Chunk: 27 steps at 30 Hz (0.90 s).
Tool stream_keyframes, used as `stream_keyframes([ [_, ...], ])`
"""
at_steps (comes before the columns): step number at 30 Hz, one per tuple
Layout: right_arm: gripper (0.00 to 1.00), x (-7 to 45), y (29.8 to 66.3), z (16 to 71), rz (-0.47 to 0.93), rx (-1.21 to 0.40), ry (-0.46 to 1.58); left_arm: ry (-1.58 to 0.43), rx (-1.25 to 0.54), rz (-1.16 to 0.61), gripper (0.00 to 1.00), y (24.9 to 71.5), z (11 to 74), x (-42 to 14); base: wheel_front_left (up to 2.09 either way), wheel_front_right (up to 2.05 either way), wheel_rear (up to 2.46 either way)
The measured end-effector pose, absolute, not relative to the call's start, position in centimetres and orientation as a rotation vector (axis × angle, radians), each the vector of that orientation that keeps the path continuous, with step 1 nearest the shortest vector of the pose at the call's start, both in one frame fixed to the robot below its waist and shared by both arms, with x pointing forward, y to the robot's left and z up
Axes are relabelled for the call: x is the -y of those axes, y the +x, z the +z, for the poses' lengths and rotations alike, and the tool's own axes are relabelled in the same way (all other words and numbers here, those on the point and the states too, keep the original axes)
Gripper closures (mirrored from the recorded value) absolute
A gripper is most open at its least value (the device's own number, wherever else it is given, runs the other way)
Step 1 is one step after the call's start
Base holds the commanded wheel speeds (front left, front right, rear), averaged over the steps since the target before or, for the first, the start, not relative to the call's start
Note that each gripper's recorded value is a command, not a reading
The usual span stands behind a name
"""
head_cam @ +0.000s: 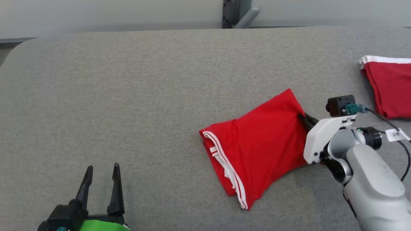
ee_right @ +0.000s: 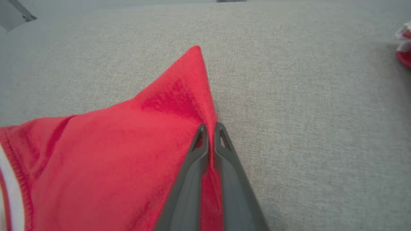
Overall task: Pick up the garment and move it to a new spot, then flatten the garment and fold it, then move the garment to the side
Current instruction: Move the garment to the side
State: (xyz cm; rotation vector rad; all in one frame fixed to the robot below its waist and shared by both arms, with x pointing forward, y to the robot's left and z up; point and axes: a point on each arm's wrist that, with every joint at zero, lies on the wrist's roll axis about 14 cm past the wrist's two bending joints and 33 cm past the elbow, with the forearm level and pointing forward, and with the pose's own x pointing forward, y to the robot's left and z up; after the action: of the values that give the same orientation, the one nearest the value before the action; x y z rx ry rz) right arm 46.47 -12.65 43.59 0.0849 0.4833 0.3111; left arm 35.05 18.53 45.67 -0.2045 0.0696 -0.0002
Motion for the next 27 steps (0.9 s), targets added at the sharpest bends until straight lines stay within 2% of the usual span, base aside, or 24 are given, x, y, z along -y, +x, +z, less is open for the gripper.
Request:
stream_keyframes([
  [10,1.0,21.9,50.8,53.6,0.092,-0.201,0.145,-0.191,-0.06,-0.163,0.0,38.9,45.8,-13.7,0.0,0.0,0.0],
  [19,1.0,29.5,51.9,56.0,-0.098,-0.168,0.104,-0.201,-0.074,-0.248,0.0,40.8,45.0,-10.8,0.0,0.0,0.0],
  [27,1.0,32.1,52.8,55.5,-0.182,-0.192,0.102,-0.203,-0.11,-0.23,0.0,40.5,43.7,-11.3,0.0,0.0,0.0],
])
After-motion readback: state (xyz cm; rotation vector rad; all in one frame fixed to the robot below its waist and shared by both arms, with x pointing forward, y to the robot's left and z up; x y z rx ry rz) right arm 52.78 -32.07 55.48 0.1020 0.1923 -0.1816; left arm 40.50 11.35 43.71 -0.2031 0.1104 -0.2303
